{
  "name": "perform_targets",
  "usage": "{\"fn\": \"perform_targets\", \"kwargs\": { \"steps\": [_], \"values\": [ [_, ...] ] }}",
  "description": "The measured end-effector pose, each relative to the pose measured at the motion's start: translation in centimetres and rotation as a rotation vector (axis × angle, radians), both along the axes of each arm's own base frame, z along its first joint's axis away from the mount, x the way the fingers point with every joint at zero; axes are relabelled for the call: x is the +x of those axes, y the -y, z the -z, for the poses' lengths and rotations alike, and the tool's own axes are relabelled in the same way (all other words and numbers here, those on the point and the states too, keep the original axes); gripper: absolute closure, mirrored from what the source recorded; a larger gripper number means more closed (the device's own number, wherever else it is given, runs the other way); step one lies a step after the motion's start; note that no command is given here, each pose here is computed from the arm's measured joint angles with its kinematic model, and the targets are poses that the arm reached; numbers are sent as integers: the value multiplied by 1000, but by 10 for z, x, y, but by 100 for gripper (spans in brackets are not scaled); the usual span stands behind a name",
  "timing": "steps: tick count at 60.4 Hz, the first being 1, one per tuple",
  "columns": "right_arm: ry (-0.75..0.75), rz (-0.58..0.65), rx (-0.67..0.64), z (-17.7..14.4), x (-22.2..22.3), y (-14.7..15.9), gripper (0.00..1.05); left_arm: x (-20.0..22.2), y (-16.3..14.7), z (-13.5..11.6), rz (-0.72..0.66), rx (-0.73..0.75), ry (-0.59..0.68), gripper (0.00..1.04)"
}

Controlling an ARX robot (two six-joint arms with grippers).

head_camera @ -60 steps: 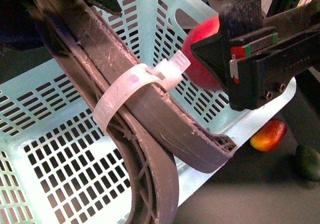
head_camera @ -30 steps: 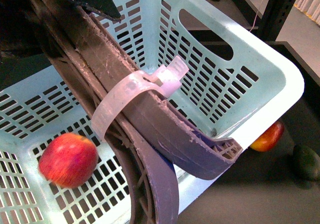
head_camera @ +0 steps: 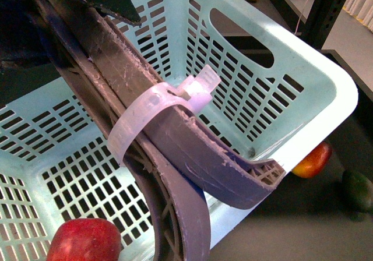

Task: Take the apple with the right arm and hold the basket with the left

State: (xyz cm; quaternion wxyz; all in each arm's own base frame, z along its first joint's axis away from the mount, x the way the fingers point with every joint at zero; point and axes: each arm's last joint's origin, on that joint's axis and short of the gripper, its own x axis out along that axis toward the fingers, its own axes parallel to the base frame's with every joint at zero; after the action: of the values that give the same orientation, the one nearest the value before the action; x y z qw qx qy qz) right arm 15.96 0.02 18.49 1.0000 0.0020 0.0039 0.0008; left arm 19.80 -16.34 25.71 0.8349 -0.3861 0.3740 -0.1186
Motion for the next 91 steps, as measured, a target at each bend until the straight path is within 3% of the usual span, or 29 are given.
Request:
{"fn": "perform_targets", "kwargs": {
  "steps": [28,91],
  "values": [
    [13,1,-1,16,-26,0,103,0,0,0,-1,1,1,89],
    [-8,0,-1,17,-58,0,103,0,0,0,-1,1,1,89]
  ]
}}
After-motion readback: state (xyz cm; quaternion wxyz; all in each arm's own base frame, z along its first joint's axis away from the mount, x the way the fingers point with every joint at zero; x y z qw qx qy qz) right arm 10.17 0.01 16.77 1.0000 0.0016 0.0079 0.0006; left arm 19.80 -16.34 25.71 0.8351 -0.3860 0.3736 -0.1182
